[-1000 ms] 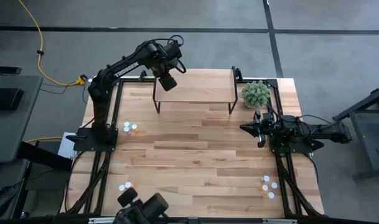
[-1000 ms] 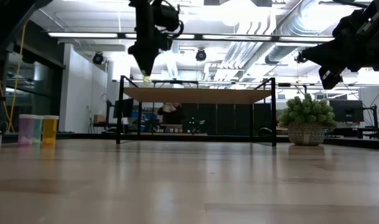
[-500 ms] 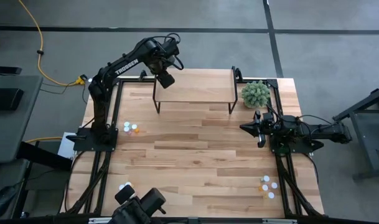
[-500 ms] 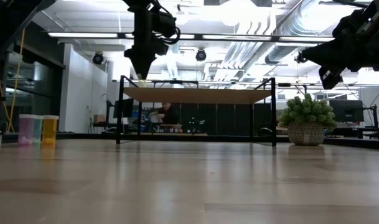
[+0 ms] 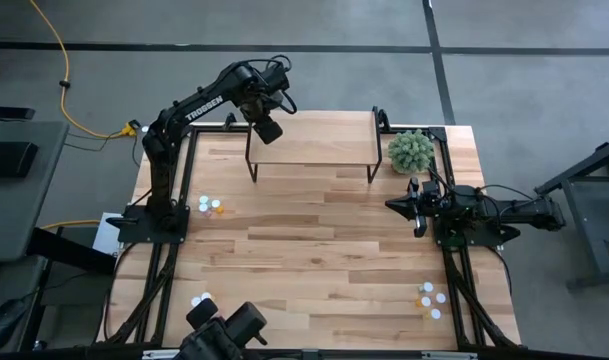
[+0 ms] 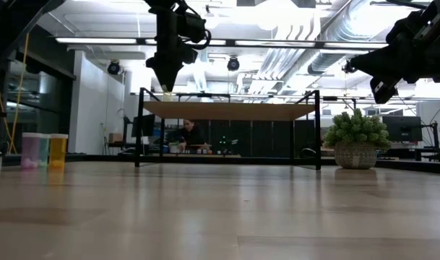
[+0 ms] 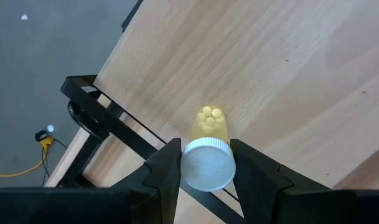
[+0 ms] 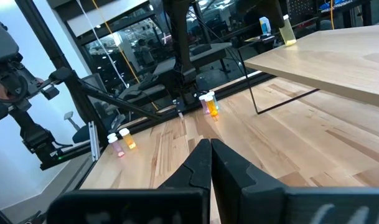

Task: Pick and place medicine bottles onto shelf by color
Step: Put the top yellow pill bottle on the shelf, then put the bottom right blue pill bottle on the shelf

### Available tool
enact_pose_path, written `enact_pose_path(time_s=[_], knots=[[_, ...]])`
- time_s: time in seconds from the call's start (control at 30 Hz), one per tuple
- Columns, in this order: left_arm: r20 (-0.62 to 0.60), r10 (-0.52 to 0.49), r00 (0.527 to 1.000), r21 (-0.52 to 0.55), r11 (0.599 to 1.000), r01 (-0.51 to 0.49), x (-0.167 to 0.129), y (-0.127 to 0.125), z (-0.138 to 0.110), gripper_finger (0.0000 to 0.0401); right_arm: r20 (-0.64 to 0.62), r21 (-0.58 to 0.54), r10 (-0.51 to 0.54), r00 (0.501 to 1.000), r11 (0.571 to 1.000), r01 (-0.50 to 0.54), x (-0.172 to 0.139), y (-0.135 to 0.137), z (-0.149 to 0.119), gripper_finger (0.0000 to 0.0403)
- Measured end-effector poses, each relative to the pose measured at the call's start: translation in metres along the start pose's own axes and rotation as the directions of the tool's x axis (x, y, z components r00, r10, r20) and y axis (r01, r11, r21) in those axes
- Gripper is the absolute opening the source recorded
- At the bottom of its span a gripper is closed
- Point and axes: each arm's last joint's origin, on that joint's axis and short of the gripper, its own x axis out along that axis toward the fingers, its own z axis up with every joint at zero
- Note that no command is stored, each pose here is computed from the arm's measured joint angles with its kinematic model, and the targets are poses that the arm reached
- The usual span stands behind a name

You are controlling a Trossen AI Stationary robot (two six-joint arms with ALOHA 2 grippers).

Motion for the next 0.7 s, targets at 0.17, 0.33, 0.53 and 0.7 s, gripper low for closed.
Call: enact_pose_path(time_s=[0.17, 0.33, 0.53, 0.7], knots=[[0.000, 0.001, 1.000, 0.011, 1.000, -0.001, 0.0000, 0.0002, 0.0000, 0.0145, 0.000, 0.000, 0.000, 1.000, 1.000, 0.000, 0.0000, 0.0000, 0.0000, 0.0000], [0.001, 0.001, 1.000, 0.011, 1.000, -0.001, -0.0001, 0.0002, 0.0000, 0.0179, 0.000, 0.000, 0.000, 1.000, 1.000, 0.000, 0.0000, 0.0000, 0.0001, 0.0000], [0.004, -0.009, 1.000, 0.017, 1.000, 0.009, -0.0001, -0.0001, 0.0003, 0.0204, 0.000, 0.000, 0.000, 1.000, 1.000, 0.000, 0.0000, 0.0000, 0.0001, 0.0000], [0.018, -0.014, 1.000, 0.016, 1.000, 0.014, -0.0033, 0.0034, 0.0008, 0.0215, 0.000, 0.000, 0.000, 1.000, 1.000, 0.000, 0.0000, 0.0000, 0.0001, 0.0000]])
